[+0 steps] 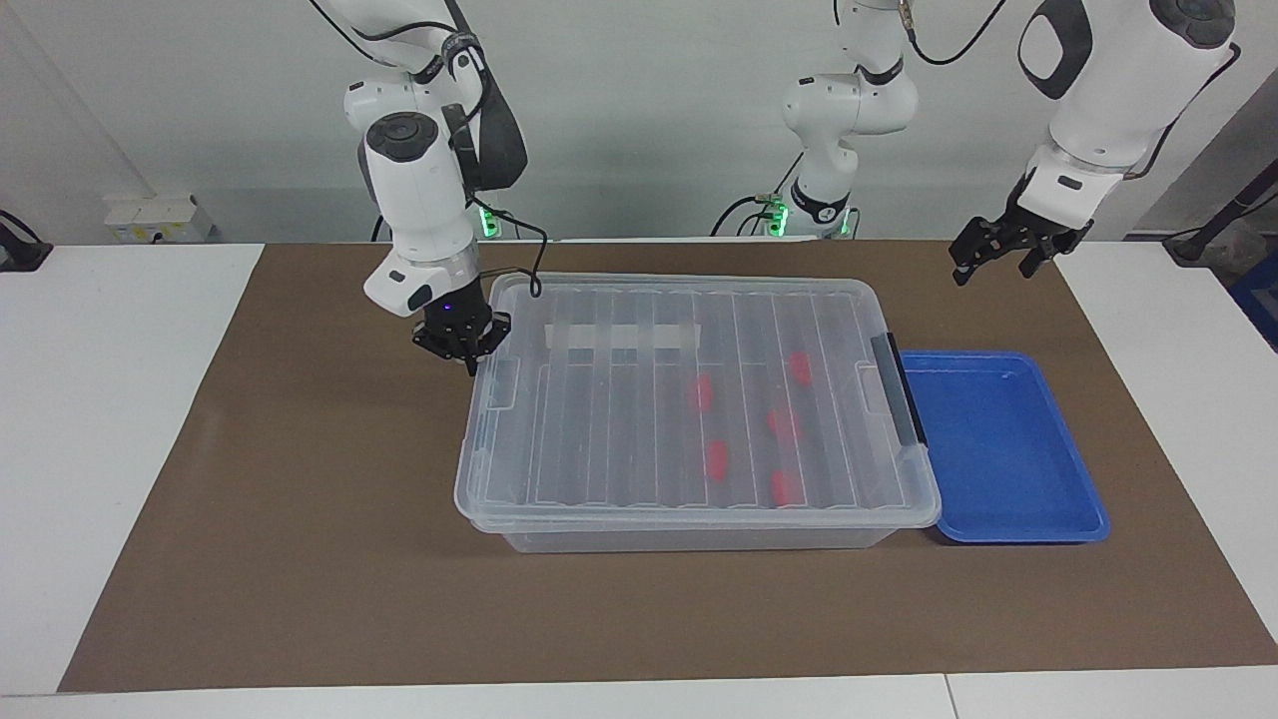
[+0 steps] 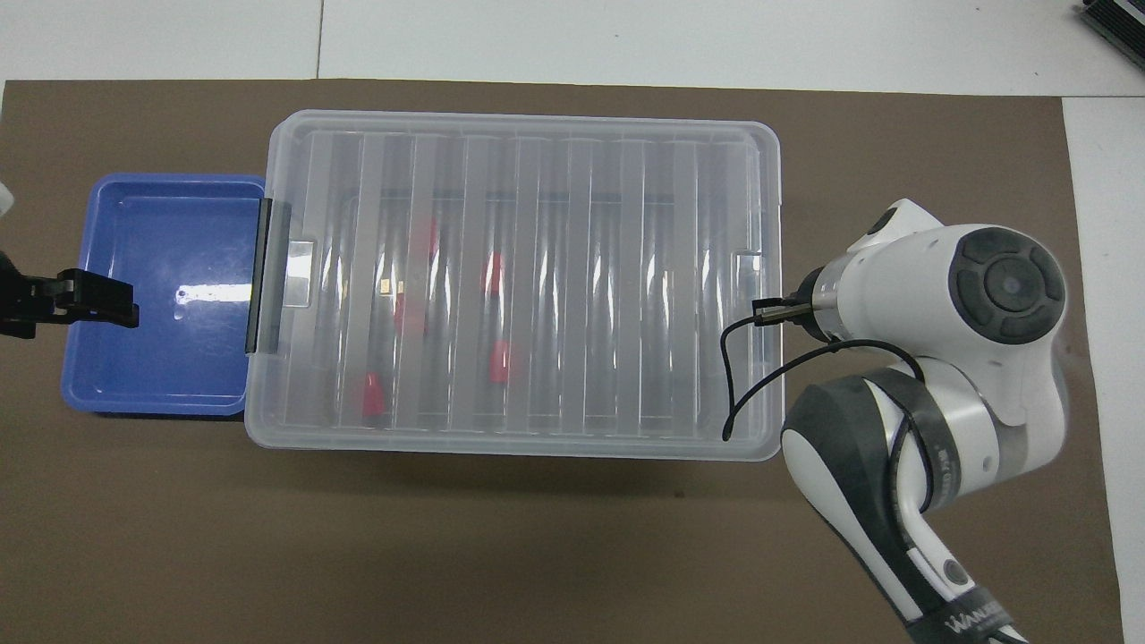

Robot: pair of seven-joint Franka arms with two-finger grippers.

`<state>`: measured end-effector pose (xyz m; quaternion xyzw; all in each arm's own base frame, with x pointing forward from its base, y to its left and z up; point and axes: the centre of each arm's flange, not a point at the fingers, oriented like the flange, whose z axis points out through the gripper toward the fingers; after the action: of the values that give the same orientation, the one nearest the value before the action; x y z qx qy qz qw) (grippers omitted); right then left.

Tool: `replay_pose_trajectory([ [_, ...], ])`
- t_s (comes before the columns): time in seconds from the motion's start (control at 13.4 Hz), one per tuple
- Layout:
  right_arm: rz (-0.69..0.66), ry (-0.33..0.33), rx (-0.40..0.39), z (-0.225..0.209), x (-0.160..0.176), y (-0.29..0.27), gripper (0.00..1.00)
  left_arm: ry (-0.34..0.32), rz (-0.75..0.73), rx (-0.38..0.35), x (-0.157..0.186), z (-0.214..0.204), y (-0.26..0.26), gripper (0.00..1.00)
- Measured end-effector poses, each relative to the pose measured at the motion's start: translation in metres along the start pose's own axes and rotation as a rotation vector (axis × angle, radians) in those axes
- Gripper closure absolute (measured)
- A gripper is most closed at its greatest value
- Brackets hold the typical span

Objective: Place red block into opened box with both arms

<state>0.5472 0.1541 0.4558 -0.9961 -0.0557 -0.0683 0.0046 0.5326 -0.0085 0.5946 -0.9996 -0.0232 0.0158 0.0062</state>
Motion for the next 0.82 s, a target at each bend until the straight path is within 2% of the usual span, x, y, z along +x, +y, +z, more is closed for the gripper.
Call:
replay_pose_trajectory([
  [0.37,0.005,0.017,0.003,-0.005,0.004,0.002,0.99,0.006,0.0,-0.001,-0.002,-0.003,0.0,0.0],
  [0.6,0.061,0.03,-0.003,-0.02,0.008,0.032,0.99,0.006,0.0,-0.001,-0.002,-0.003,0.0,0.0],
  [0.75,0.123,0.016,-0.015,-0.032,0.005,0.068,0.95,0.006,0.0,-0.001,-0.002,-0.003,0.0,0.0],
  [0.82,0.154,0.013,-0.02,-0.038,0.002,0.085,0.86,0.006,0.0,-0.001,-0.002,-0.003,0.0,0.0],
])
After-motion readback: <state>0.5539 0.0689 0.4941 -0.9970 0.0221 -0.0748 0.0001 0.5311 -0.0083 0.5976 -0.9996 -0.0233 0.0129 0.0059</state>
